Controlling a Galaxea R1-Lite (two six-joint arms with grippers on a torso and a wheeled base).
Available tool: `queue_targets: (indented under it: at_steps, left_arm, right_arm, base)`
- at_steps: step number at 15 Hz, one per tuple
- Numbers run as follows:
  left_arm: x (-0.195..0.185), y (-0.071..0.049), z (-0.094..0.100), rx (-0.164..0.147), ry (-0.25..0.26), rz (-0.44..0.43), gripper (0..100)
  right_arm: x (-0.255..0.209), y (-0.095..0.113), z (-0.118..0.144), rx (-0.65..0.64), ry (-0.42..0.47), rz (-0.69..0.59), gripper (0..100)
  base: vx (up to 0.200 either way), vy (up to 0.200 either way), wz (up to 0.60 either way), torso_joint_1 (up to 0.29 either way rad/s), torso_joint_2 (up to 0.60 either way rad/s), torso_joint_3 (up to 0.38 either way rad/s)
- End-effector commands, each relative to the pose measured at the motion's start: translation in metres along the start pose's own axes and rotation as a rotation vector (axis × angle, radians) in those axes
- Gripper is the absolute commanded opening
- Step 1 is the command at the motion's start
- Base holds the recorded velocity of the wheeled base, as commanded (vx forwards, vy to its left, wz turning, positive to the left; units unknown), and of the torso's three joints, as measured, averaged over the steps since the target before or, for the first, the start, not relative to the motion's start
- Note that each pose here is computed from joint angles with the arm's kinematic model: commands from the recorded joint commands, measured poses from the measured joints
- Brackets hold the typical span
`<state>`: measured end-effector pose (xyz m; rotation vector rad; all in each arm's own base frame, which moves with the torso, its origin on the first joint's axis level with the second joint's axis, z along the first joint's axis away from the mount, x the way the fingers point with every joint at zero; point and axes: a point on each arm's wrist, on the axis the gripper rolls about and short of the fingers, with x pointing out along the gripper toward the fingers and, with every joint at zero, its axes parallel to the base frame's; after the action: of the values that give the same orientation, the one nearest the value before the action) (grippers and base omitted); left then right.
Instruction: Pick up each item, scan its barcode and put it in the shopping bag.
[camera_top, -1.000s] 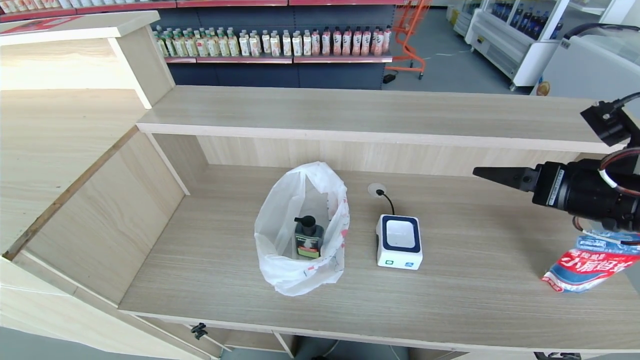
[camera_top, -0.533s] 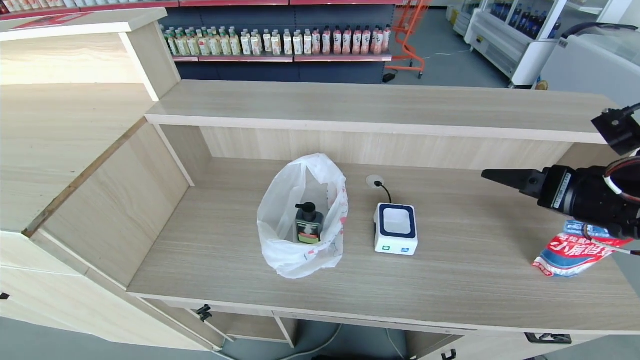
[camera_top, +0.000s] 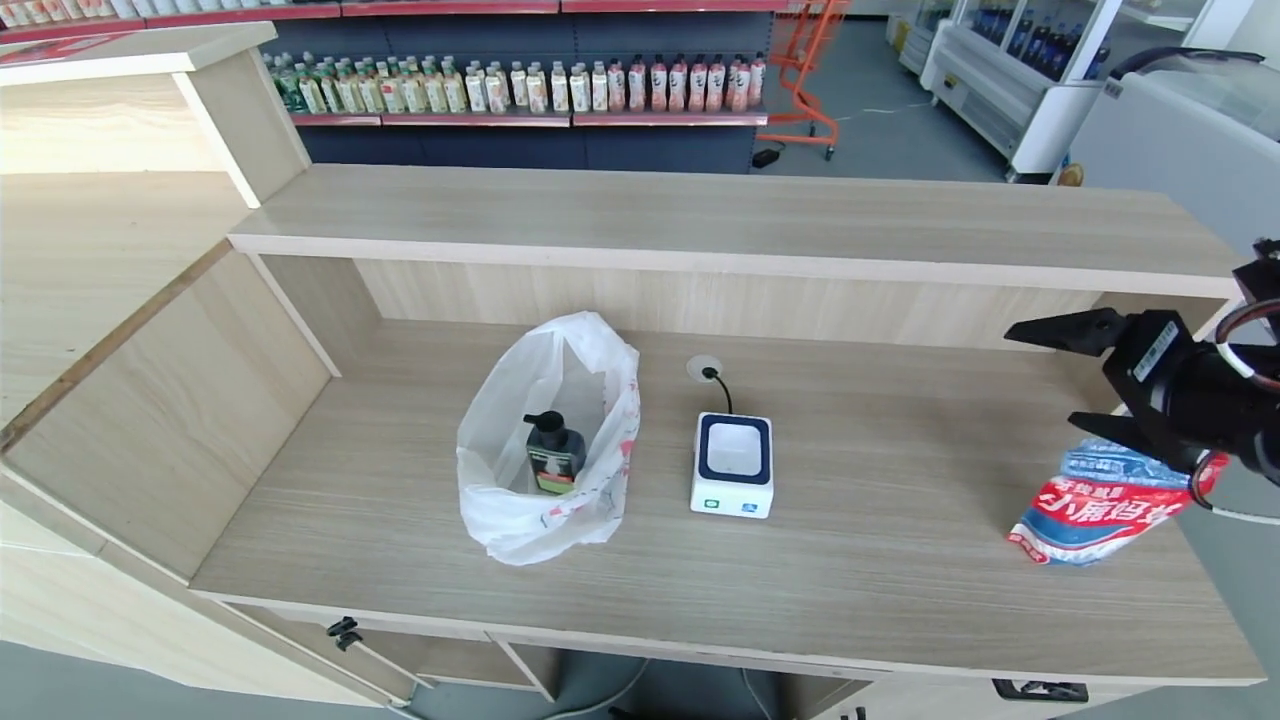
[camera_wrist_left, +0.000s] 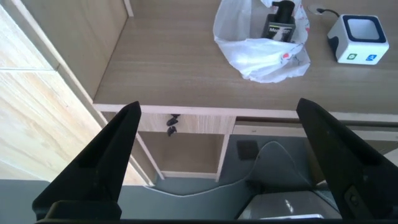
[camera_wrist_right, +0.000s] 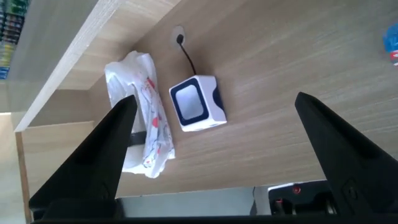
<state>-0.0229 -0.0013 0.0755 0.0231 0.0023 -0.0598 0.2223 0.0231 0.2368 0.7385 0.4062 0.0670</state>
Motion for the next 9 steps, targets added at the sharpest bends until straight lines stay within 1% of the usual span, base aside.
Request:
queue_targets:
  at_steps: [1,2,3,4,5,6,9]
  left_arm:
    - [0.0,0.0,0.0,0.0,0.003,0.0,100]
    - [0.0,0.0,0.0,-0.002,0.0,0.0,100]
    - [0.0,0.0,0.0,0.0,0.0,0.0,100]
    - [0.0,0.0,0.0,0.0,0.002,0.0,100]
    - [0.0,0.0,0.0,0.0,0.002,0.0,100]
    - [0.0,0.0,0.0,0.0,0.0,0.0,100]
    - [0.0,0.0,0.0,0.001,0.0,0.0,100]
  right_arm:
    - [-0.004,0.0,0.003,0.011,-0.016,-0.001,100]
    - [-0.009,-0.002,0.005,0.016,-0.036,-0.019,100]
    - [-0.012,-0.008,0.007,0.025,-0.07,-0.07,100]
    - [-0.012,-0.015,0.008,0.038,-0.083,-0.131,100]
    - [-0.013,-0.019,0.009,0.056,-0.089,-0.163,100]
    - [-0.014,-0.026,0.013,0.115,-0.107,-0.209,100]
    - [-0.015,-0.037,0.013,0.161,-0.105,-0.299,100]
  base:
    - [0.0,-0.2,0.0,0.002,0.0,-0.002]
    - [0.0,-0.2,0.0,0.002,0.0,0.007]
    - [0.0,-0.2,0.0,0.002,0.0,0.002]
    - [0.0,-0.2,0.0,0.002,0.01,0.002]
    - [0.0,-0.2,0.0,0.002,0.01,0.002]
    - [0.0,-0.2,0.0,-0.002,-0.01,0.002]
    - [0.0,-0.2,0.0,-0.001,0.0,0.006]
